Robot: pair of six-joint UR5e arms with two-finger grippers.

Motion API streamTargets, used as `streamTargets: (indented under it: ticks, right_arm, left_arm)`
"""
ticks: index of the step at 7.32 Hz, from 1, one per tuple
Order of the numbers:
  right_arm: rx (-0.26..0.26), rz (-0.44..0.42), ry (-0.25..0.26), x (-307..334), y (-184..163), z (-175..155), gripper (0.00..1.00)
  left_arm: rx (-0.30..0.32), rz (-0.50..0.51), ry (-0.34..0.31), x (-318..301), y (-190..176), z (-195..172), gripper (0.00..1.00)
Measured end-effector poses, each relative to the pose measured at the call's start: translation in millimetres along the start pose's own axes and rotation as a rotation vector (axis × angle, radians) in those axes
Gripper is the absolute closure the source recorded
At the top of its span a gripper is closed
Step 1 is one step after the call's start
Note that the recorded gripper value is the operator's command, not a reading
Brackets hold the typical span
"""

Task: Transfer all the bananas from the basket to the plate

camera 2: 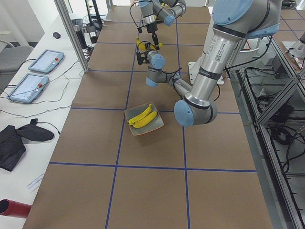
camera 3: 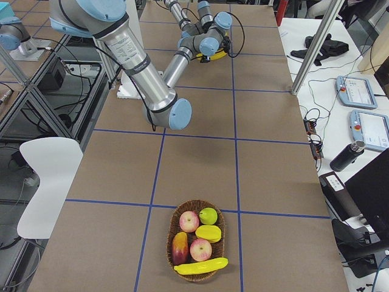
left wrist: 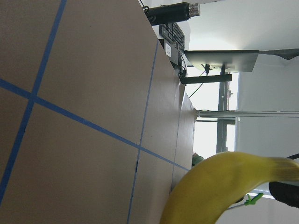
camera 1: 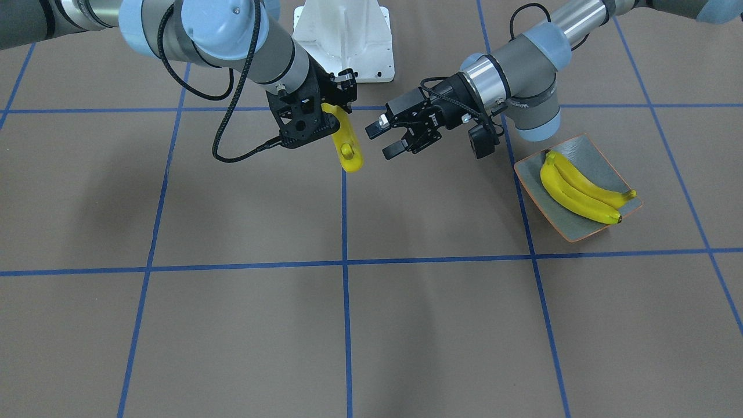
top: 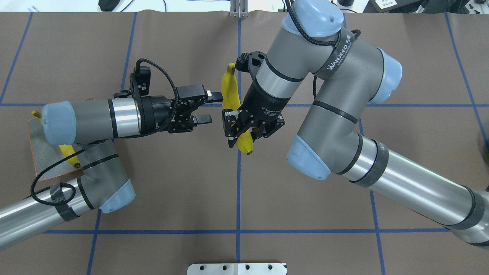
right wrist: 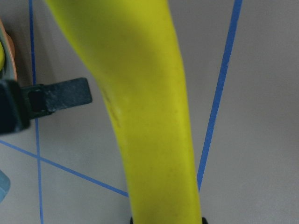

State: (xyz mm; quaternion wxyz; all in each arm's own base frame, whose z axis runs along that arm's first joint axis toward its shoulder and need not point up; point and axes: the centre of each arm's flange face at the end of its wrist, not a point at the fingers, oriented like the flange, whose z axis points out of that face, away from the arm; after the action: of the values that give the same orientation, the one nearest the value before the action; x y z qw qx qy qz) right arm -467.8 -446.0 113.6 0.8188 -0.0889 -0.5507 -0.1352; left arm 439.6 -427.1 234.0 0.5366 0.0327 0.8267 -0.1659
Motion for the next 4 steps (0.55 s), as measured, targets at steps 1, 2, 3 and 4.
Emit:
streamTargets:
  ticks: [1, 2, 3, 4]
  right_arm:
    - [-0.005, -0.002, 0.0, -1, 1, 3, 1.0]
    - [-0.009, -0.005, -0.001, -2, 3, 5, 1.0]
    - [-0.013, -0.007, -0.001, -3, 4, 7, 1.0]
    - [-0.017, -0.009, -0.002, -4, 6, 10, 1.0]
  left_arm:
    - [0.0, -0.004, 0.003, -1, 5, 3, 0.0]
    - [0.001, -0.008, 0.007, -3, 13, 9, 0.0]
    - [0.0, -0.01, 0.011, -2, 17, 13, 0.0]
    - [-0.002, -0.011, 0.014, -1, 20, 16, 0.01]
